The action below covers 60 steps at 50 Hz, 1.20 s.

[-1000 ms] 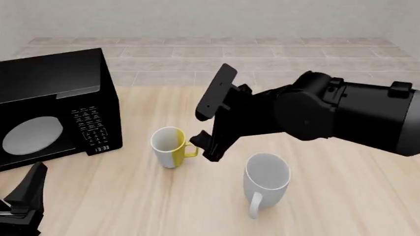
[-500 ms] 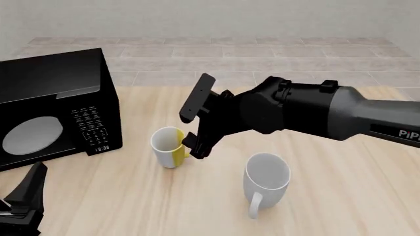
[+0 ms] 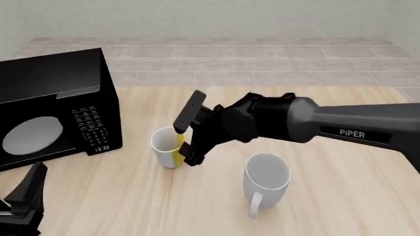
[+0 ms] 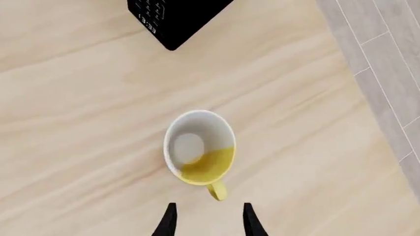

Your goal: Put the yellow and white mug to the front of the white mug.

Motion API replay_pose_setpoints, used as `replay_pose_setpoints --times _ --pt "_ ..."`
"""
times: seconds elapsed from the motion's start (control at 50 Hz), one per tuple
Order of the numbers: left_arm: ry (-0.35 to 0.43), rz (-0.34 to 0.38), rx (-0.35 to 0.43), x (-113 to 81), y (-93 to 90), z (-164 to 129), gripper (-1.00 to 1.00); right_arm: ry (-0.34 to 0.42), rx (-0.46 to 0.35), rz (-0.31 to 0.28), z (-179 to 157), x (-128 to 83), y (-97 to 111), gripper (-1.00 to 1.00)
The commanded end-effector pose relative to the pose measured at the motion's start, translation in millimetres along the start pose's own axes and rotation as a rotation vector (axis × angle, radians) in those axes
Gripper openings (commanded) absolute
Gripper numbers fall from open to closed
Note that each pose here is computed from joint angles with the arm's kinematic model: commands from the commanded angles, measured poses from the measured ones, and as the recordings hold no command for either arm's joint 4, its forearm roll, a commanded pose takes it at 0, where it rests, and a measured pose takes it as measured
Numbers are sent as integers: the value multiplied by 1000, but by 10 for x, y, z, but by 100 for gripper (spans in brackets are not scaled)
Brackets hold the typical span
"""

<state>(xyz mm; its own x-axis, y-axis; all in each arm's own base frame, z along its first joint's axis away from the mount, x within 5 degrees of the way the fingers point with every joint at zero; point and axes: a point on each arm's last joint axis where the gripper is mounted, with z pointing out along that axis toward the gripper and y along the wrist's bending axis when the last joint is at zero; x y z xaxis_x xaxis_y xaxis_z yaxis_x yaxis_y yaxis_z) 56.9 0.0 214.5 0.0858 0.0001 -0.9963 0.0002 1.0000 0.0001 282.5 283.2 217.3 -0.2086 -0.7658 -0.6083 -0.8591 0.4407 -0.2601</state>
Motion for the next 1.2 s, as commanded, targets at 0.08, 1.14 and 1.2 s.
replay_pose_setpoints --times 0.08,1.14,1.2 --pt "0 0 0 0 0 0 100 36 0 9 255 100 -52 100" --pt "0 0 0 0 0 0 100 98 -30 37 680 300 57 -100" --pt "0 0 0 0 0 0 100 98 -30 36 659 294 53 -100"
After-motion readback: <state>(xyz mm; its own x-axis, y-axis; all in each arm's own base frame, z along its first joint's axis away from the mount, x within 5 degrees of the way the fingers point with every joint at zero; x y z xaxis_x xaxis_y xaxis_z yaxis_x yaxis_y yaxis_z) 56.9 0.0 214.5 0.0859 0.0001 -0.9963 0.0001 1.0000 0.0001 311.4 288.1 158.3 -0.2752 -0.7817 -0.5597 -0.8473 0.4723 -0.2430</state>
